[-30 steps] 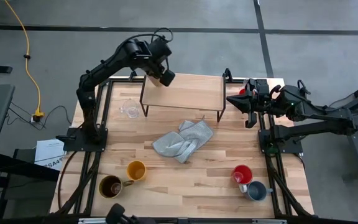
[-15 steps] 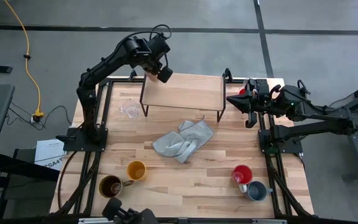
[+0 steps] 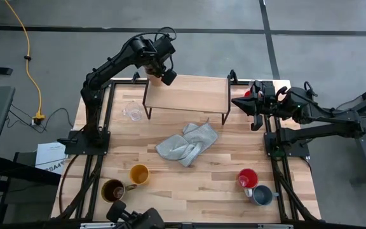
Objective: Stack small to large cups/mugs on shelf
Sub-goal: Put the orange cup on the shelf, then put the yellow cup on the shelf
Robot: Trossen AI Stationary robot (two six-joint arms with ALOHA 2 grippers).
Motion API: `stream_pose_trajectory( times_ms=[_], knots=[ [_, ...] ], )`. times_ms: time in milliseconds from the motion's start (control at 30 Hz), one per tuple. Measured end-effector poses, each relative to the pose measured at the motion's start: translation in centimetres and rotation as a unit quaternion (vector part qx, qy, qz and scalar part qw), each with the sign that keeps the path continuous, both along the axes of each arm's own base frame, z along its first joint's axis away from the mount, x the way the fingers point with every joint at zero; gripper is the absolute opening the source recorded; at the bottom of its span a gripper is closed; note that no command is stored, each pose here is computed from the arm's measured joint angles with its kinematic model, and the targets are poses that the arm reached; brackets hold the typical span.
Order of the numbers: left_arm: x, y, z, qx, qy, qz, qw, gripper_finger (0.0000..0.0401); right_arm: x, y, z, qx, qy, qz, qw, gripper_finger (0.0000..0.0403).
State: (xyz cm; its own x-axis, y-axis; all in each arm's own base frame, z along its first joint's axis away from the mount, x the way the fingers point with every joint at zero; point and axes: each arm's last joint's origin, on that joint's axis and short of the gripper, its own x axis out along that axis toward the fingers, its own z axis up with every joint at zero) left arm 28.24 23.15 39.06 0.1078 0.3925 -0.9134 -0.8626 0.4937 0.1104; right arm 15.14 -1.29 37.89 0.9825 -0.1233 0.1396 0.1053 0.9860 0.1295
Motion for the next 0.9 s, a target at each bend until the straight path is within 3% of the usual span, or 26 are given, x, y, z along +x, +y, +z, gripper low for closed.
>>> stream_pose_trajectory(
  times_ms=[333, 733, 900],
  knots=[
    [0.2, 0.1, -0.1, 0.002, -0.003, 0.000, 1.000, 0.0019, 0.0, 0.0, 0.0, 0.003, 0.000, 0.000, 1.000, 0.0000],
    [0.1, 0.1, 0.0, 0.005, -0.007, 0.002, 1.000, 0.0109, 0.0, 0.0, 0.0, 0.003, 0.000, 0.001, 1.000, 0.0000],
    [-0.2, -0.1, 1.3, 0.020, -0.026, 0.001, 0.999, 0.0148, 0.0, 0.0, 0.0, 0.003, 0.000, 0.000, 1.000, 0.0000]
  ],
)
